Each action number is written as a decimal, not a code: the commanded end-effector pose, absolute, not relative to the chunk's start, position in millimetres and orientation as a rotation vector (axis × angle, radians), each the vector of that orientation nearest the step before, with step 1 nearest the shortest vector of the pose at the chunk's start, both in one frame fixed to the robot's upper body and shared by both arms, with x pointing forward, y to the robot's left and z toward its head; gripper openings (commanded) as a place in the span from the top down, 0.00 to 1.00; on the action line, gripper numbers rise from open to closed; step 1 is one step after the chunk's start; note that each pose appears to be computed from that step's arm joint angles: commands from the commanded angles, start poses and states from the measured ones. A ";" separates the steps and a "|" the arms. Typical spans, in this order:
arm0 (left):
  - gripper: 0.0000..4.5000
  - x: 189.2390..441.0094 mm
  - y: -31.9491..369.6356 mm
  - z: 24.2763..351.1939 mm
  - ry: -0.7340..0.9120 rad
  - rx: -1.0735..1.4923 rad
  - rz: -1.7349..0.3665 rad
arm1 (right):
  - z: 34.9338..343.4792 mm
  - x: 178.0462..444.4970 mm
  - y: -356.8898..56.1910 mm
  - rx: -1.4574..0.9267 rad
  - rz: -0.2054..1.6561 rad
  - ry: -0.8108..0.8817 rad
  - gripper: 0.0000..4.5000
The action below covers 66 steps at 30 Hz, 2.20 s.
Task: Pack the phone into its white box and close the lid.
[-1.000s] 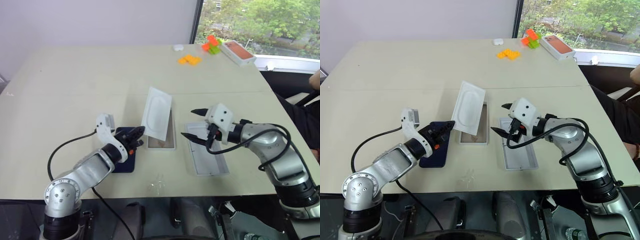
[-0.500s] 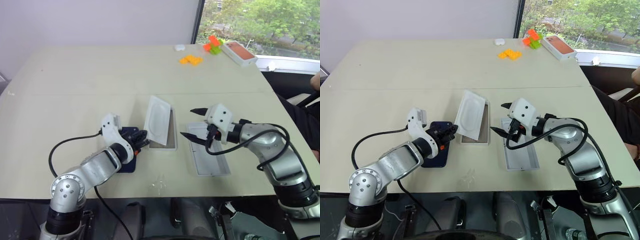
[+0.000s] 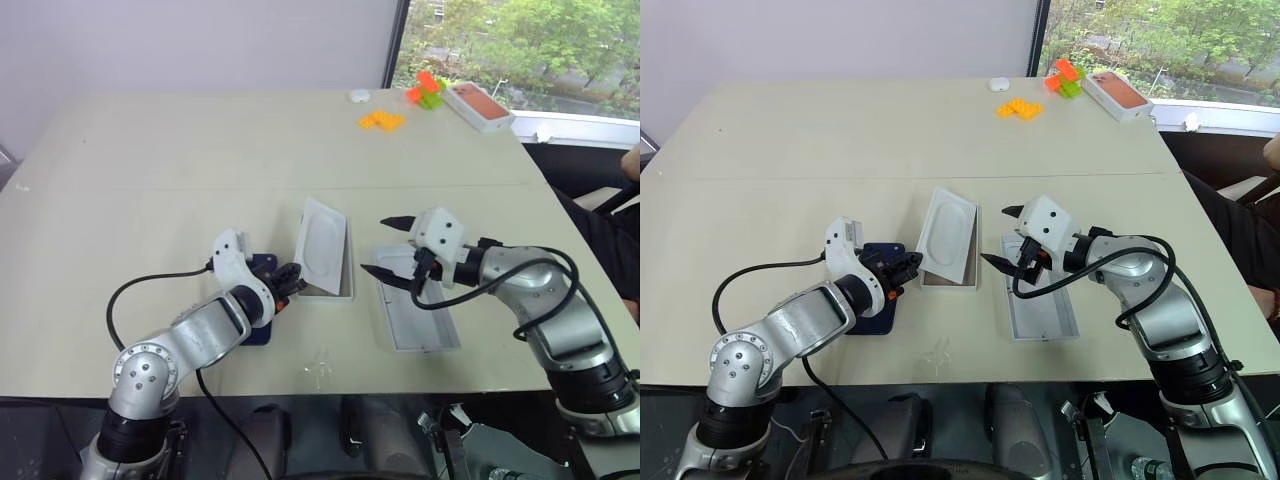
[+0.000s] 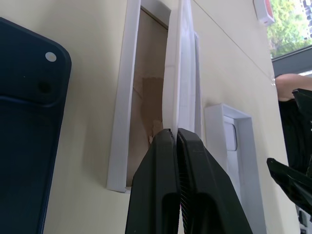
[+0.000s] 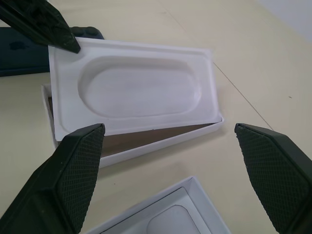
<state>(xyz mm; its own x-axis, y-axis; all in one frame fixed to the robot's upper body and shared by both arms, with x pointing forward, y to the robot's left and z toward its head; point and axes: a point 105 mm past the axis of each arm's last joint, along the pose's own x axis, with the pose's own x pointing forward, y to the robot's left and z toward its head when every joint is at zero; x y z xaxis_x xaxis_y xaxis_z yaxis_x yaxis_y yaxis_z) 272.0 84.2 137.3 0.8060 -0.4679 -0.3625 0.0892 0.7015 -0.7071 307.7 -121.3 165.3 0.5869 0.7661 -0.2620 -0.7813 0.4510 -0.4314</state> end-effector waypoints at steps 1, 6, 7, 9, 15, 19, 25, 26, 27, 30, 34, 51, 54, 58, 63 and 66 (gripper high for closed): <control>0.99 270.5 78.2 145.8 0.542 -0.758 -0.359 | 177.0 307.9 -118.4 -0.570 0.959 -0.021 0.00; 0.99 270.5 76.6 146.6 0.539 -0.769 -0.361 | 177.3 308.3 -117.4 -0.571 0.964 -0.022 0.00; 0.99 270.4 76.2 146.7 0.539 -0.771 -0.363 | 177.4 308.3 -117.2 -0.572 0.965 -0.023 0.00; 0.81 270.2 75.7 147.1 0.537 -0.773 -0.367 | 177.6 308.6 -116.7 -0.572 0.966 -0.024 0.00; 0.15 266.3 74.0 151.0 0.536 -0.777 -0.407 | 178.9 309.0 -115.9 -0.576 0.970 -0.027 0.00; 0.07 261.6 77.0 161.3 0.516 -0.815 -0.456 | 179.0 309.0 -115.3 -0.574 0.973 -0.027 0.00; 0.07 251.9 68.7 171.6 0.503 -0.805 -0.550 | 178.5 309.9 -113.3 -0.569 0.977 -0.030 0.00; 0.07 250.1 67.6 172.3 0.505 -0.797 -0.567 | 178.5 310.2 -112.8 -0.568 0.978 -0.031 0.00; 0.07 248.5 66.7 172.8 0.505 -0.780 -0.583 | 178.5 310.5 -112.4 -0.567 0.978 -0.032 0.00; 0.07 247.7 68.5 171.8 0.507 -0.744 -0.588 | 178.7 311.5 -111.7 -0.565 0.978 -0.035 0.00; 0.07 257.3 87.1 178.7 0.433 -0.720 -0.546 | 178.1 311.8 -112.4 -0.561 0.972 -0.035 0.00; 0.71 295.4 162.8 167.3 0.227 -0.120 -0.380 | 177.0 316.5 -101.2 -0.459 0.952 0.026 0.40; 0.71 296.5 178.1 159.3 0.214 -0.058 -0.363 | 171.1 319.9 -80.3 -0.449 0.930 0.065 0.76; 0.71 289.8 185.9 155.6 0.174 0.071 -0.425 | 153.1 317.2 -53.8 -0.508 0.942 0.171 0.86; 0.71 279.2 204.9 144.5 0.190 0.114 -0.457 | 140.2 328.8 -40.8 -0.558 0.898 0.295 0.86; 0.71 273.3 215.4 135.7 0.222 0.157 -0.456 | 137.7 334.3 -35.9 -0.573 0.882 0.327 0.86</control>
<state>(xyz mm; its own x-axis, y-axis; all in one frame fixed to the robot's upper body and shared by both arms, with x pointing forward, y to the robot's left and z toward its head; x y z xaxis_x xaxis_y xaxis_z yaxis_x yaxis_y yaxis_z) 273.0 209.0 125.2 0.8631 -0.4230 -0.2759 0.4507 0.8917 0.0428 332.1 -38.6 132.8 0.5855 0.6386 -0.4994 -0.8093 0.4957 -0.3151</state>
